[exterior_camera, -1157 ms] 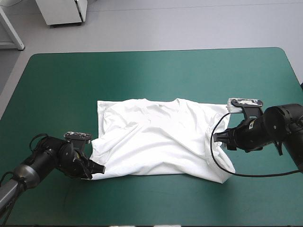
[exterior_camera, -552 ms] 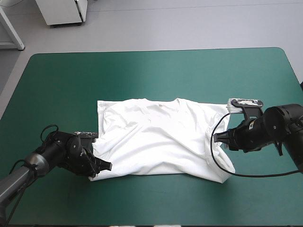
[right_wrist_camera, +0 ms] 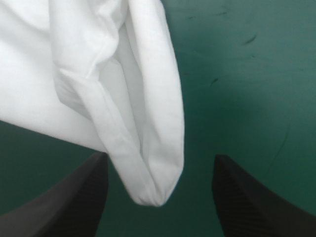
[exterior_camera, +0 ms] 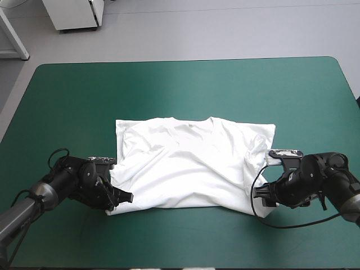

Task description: Fold the cloth

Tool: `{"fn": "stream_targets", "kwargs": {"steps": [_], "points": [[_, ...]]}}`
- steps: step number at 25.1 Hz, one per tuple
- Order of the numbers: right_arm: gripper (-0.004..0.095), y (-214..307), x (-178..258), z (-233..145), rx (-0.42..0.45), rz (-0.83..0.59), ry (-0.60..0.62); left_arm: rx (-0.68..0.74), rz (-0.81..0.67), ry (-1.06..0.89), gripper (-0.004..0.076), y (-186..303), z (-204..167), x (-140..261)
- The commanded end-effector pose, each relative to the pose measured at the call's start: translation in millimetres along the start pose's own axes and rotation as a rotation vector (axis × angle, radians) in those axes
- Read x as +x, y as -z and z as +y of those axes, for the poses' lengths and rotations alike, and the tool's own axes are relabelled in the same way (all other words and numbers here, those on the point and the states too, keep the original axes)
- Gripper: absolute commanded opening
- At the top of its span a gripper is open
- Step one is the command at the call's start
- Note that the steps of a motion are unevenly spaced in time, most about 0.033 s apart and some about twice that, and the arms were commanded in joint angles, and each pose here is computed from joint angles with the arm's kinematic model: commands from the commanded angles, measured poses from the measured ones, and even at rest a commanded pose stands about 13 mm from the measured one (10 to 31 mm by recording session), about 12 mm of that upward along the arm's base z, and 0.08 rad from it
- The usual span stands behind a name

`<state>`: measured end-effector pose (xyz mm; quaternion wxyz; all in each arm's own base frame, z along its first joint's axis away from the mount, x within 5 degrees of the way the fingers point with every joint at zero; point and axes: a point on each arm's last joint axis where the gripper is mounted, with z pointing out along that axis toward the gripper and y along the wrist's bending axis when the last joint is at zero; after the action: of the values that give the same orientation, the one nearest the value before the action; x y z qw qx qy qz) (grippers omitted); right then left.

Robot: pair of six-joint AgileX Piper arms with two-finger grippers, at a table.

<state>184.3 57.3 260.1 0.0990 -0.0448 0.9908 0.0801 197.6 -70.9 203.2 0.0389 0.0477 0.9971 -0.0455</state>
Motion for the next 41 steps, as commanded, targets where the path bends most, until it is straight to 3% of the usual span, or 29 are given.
{"fn": "stream_targets", "kwargs": {"steps": [1,10,12,13,14,15,18,21,30,35,41], "points": [[0.0555,-5,-7,1,-0.012,-0.047,0.001,-0.036,-0.077,-0.03,-0.0009,-5,3,-9],[0.0298,-44,-17,-6,0.063,0.098,-0.052,-0.035,-0.079,-0.018,-0.0009,-5,3,-9],[0.0211,-44,-17,-6,0.063,0.093,-0.052,-0.035,-0.079,-0.032,-0.0009,-5,3,-9],[0.007,-43,-18,-6,0.062,0.089,-0.052,-0.033,-0.089,-0.032,-0.0009,-5,3,-10],[0.0005,-43,-18,-6,0.062,0.089,-0.048,-0.032,-0.096,-0.032,-0.0009,-5,3,-11],[-0.0016,-43,-18,-6,0.062,0.091,-0.048,-0.027,-0.103,-0.027,-0.0009,-5,2,-11],[-0.0019,-39,-17,-5,0.061,0.116,-0.049,-0.028,-0.091,-0.026,-0.0009,-5,2,-10],[-0.0019,-10,-25,0,0.047,0.055,-0.04,-0.037,-0.081,-0.038,-0.0009,15,1,-13],[-0.0019,79,-63,17,-0.013,-0.284,-0.001,0.008,-0.435,-0.145,-0.0009,117,-15,-54],[-0.0019,89,-82,14,0.045,-0.417,0.026,0.021,-0.592,-0.169,-0.0009,138,-21,-79],[-0.0019,79,-116,11,0.123,-0.496,0.037,-0.053,-0.632,-0.207,-0.0009,124,-22,-117]]}}
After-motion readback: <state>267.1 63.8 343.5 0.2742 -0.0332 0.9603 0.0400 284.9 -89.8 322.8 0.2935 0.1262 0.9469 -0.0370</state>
